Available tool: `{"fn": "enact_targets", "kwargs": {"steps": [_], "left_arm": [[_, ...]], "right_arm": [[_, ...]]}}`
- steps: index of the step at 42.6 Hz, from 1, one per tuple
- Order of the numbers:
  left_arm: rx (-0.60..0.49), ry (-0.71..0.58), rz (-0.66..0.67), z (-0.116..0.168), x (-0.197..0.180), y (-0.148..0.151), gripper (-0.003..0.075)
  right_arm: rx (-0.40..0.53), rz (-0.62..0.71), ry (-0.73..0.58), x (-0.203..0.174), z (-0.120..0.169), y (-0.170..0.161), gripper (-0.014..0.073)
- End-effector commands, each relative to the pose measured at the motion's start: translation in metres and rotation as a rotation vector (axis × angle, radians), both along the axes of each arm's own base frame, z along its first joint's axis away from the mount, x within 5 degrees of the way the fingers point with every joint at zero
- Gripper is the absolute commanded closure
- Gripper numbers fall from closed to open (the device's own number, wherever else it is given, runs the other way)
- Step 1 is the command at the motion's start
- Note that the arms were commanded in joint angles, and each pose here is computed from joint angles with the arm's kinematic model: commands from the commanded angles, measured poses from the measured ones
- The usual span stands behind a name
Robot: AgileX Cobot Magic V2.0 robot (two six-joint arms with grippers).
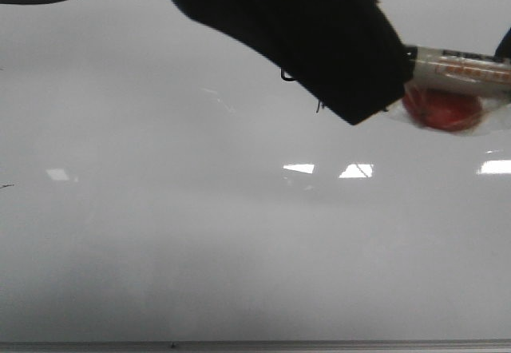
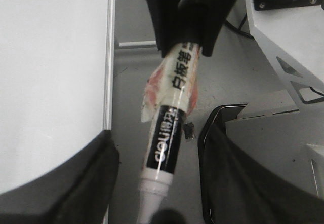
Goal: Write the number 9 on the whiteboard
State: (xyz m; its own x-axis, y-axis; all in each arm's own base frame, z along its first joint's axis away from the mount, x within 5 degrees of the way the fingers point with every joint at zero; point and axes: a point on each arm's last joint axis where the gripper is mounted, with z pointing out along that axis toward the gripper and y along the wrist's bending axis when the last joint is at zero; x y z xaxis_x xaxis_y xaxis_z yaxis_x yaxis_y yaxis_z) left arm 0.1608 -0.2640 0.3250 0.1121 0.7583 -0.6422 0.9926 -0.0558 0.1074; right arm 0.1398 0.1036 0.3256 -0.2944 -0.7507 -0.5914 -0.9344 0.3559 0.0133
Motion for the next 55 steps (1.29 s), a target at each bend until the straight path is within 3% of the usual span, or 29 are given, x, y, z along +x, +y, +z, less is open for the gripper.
{"fn": "enact_targets", "kwargs": {"steps": [1, 11, 14, 22, 26, 32, 39, 49, 55], "left_arm": [[-0.093, -0.041, -0.007, 0.022, -0.003, -0.002, 0.0411], [-0.132, -0.026, -0.044, 0.025, -0.007, -0.004, 0.071], [-0.132, -0.026, -0.044, 0.025, -0.007, -0.004, 0.0738], [-0.097, -0.034, 0.002, 0.024, -0.004, 0.0, 0.0738], [-0.027, -0.062, 0.12, 0.024, 0.003, 0.01, 0.0738], [0.077, -0.138, 0.367, 0.033, 0.014, 0.037, 0.0738], [0.112, -0.156, 0.71, 0.044, 0.034, 0.082, 0.0739], [0.025, -0.156, 1.085, 0.047, 0.051, 0.162, 0.0739], [-0.172, -0.195, 1.311, 0.045, 0.059, 0.204, 0.0739]], "right_arm": [[0.065, 0.0, -0.05, -0.001, 0.013, 0.003, 0.0653], [0.066, -0.001, -0.052, -0.001, 0.014, 0.003, 0.0614], [0.066, -0.001, -0.052, -0.001, 0.014, 0.003, 0.0526], [0.036, -0.001, -0.064, -0.002, 0.013, 0.0, 0.0148], [0.01, -0.083, -0.074, -0.004, 0.016, -0.008, 0.0054], [-0.022, -0.256, -0.106, -0.01, 0.023, -0.027, 0.0055], [-0.02, -0.398, -0.136, -0.019, 0.03, -0.043, 0.0055], [-0.012, -0.406, -0.15, -0.022, 0.032, -0.045, 0.0055], [-0.012, -0.406, -0.151, -0.022, 0.032, -0.045, 0.0055]]}}
